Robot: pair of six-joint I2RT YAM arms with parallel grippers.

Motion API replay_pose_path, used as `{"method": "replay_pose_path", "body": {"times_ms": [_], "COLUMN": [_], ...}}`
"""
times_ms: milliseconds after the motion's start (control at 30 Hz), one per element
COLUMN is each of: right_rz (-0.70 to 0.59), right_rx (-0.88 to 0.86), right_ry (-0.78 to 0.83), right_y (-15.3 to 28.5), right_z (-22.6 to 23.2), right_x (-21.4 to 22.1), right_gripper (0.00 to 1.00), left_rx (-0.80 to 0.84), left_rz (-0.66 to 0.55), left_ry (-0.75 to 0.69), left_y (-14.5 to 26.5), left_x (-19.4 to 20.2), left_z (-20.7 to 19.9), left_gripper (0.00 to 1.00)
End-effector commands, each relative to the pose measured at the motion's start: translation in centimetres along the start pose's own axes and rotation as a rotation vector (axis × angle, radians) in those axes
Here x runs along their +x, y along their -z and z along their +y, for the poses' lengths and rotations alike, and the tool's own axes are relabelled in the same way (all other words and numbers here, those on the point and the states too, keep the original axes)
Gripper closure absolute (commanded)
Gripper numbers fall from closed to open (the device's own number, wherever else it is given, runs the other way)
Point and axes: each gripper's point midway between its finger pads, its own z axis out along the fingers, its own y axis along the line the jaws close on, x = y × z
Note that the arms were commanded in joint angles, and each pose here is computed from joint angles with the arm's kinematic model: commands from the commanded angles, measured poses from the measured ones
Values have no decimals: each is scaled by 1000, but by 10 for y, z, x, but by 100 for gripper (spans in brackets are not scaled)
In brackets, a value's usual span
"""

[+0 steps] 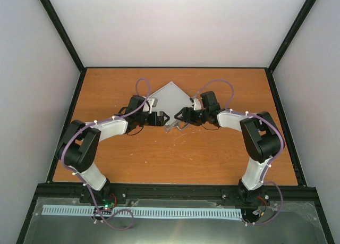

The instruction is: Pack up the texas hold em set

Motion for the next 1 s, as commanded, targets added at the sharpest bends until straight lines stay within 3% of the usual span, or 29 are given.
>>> {"method": "replay_pose_path", "body": {"times_ms": [0, 967], "right_rz": [-81, -98], "right_rx": [-44, -53], "right_ry": [88, 100], "right_y": [6, 6], "right_z": [25, 30], "right_x": [-23, -28], "right_gripper": [23, 31], "left_rx": [35, 39], "left_rz": [-27, -24], "left_ry": [-44, -47], "left_y": [2, 2], "left_x": [-7, -7], "left_z": [-11, -12], "left_gripper": [3, 3]}}
